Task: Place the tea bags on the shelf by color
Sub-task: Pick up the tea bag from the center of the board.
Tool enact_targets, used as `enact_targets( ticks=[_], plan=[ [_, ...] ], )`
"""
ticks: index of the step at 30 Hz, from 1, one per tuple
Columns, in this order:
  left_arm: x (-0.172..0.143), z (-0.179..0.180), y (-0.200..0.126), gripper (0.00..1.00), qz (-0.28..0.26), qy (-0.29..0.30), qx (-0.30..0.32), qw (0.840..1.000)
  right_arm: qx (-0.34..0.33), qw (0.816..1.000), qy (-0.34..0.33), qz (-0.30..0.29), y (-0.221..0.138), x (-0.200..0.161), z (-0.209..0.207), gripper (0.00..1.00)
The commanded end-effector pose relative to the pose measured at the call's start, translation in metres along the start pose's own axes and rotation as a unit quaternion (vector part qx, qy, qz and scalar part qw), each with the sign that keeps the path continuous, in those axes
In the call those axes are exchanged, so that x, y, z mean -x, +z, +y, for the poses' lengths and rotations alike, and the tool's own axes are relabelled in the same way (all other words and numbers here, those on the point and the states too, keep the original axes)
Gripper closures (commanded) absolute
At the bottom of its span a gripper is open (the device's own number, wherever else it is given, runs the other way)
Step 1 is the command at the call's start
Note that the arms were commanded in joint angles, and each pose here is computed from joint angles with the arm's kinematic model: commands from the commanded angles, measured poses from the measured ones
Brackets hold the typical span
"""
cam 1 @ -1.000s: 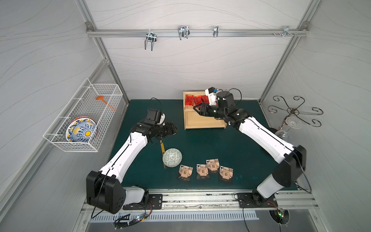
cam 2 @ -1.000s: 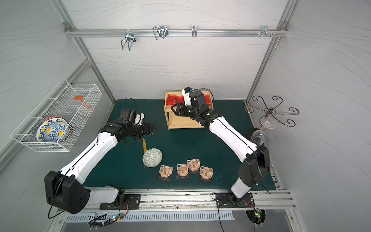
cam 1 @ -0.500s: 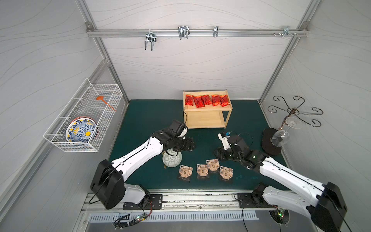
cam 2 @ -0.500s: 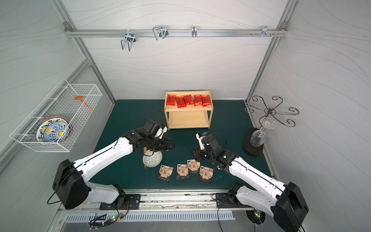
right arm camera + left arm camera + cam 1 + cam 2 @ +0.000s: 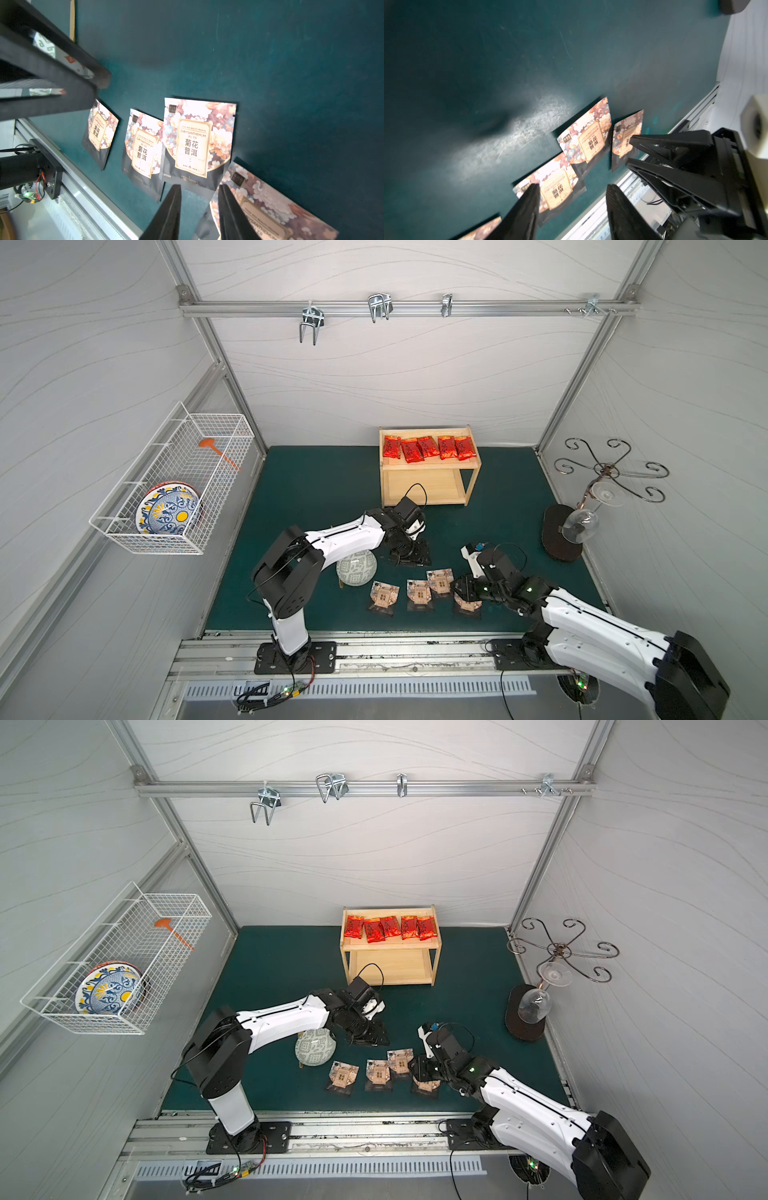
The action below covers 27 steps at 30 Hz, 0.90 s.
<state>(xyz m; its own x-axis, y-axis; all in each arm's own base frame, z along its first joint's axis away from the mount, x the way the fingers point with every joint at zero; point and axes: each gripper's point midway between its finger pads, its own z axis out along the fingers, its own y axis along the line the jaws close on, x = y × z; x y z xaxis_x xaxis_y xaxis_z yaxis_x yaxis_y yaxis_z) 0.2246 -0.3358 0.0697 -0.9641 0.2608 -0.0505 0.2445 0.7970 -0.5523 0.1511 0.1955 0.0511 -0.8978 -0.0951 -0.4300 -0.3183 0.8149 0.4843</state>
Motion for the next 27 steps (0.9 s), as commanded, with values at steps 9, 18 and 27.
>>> enact_targets(
  ticks=[9,18,27],
  plan=[
    [0.013,-0.01,0.033,0.51,0.022,0.008,-0.027,0.999,0.04,0.999,0.002,-0.017,0.014,0.011,0.006,0.82],
    [0.009,-0.001,0.048,0.59,0.037,-0.002,-0.03,0.999,0.045,0.999,0.025,-0.012,0.024,0.01,-0.003,0.84],
    [0.005,-0.002,0.057,0.7,0.046,-0.005,-0.047,0.998,0.037,0.998,0.043,-0.006,0.029,0.01,-0.011,0.85]
  ],
)
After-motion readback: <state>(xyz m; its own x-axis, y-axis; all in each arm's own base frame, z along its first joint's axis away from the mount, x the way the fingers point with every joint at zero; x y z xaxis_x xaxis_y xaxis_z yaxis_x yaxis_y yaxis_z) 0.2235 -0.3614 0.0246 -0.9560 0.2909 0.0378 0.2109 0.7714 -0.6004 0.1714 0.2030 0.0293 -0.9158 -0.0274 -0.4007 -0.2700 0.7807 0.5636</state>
